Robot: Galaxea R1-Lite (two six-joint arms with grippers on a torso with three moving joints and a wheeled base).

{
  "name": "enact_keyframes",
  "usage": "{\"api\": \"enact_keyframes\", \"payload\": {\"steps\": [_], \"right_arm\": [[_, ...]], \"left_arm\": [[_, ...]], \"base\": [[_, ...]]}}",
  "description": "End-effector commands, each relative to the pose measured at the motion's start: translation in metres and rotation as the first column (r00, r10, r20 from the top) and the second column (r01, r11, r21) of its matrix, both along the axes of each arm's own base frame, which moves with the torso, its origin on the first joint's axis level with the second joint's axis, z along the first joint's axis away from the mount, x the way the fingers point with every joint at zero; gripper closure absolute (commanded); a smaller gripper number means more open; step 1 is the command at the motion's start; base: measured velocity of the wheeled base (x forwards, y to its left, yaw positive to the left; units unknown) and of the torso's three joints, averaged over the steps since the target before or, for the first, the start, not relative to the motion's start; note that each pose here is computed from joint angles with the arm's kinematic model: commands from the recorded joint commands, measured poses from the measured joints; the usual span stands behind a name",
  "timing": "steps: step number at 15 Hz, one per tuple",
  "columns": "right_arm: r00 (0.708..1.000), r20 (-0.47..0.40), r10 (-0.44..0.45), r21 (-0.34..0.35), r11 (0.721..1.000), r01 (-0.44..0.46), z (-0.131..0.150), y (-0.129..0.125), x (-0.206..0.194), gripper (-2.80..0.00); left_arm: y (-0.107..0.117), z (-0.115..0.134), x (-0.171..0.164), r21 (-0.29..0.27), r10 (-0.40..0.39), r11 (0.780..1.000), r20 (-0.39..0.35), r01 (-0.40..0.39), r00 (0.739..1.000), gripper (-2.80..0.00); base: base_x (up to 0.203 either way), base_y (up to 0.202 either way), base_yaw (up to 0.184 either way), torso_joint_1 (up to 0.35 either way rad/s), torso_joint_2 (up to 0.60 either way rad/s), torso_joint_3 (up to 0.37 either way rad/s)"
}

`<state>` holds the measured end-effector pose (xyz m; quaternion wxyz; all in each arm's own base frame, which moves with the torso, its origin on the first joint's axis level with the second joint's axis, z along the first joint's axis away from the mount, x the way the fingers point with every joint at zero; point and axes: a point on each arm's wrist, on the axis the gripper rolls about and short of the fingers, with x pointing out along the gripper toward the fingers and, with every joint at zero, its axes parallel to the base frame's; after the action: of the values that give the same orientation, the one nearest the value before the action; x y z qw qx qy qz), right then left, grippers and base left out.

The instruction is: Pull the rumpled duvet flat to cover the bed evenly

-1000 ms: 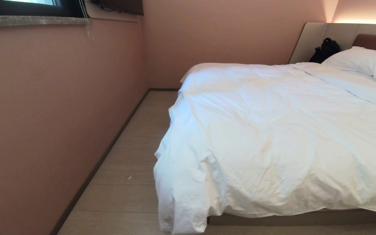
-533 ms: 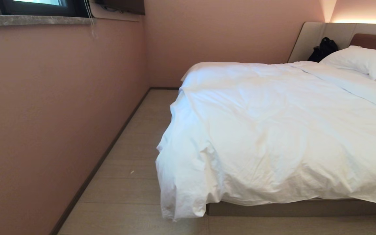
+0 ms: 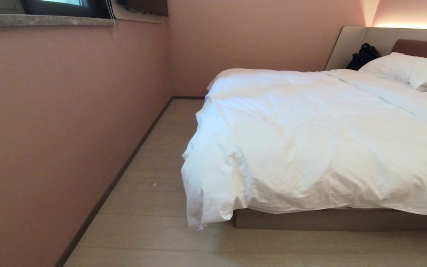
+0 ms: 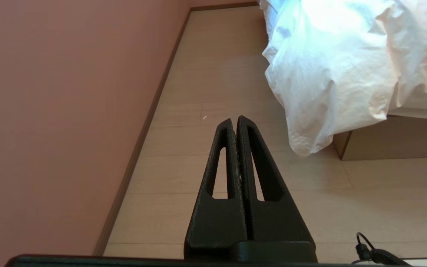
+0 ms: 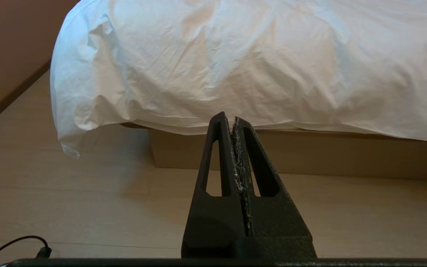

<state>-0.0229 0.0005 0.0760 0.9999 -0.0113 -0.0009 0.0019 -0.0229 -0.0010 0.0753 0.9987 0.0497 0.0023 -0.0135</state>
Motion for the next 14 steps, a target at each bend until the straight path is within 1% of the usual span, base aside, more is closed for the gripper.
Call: {"api": "enact_keyframes", "payload": {"steps": [1,8,11,14], "right_arm": [[1.000,-0.003,-0.001,0.000,1.000,0.001,-0.0002,0.0000,0.0001,0.00],[1.000,-0.003,0.001,0.000,1.000,-0.001,-0.0002,0.0000,0.0001,0.00],[1.000,-0.003,-0.001,0.000,1.000,0.001,-0.0002,0.0000,0.0001,0.00],[1.000,-0.003,0.001,0.000,1.000,-0.001,-0.0002,0.0000,0.0001,0.00]], "left_arm": [[-0.0001,-0.0001,0.0000,0.002,-0.001,1.000,0.000,0.001,1.000,0.00],[-0.0001,-0.0003,0.0000,0.008,-0.004,1.000,-0.002,0.004,1.000,0.00],[-0.0001,-0.0003,0.0000,0.002,-0.003,1.000,-0.002,0.003,1.000,0.00],[-0.0001,-0.0003,0.0000,0.008,-0.004,1.000,-0.002,0.004,1.000,0.00]], "base": [[-0.056,0.000,-0.003,-0.015,0.00,-0.001],[0.000,0.000,0.000,0.000,0.00,0.000],[0.000,0.000,0.000,0.000,0.00,0.000],[-0.001,0.115,0.000,0.003,0.00,0.002]]}}
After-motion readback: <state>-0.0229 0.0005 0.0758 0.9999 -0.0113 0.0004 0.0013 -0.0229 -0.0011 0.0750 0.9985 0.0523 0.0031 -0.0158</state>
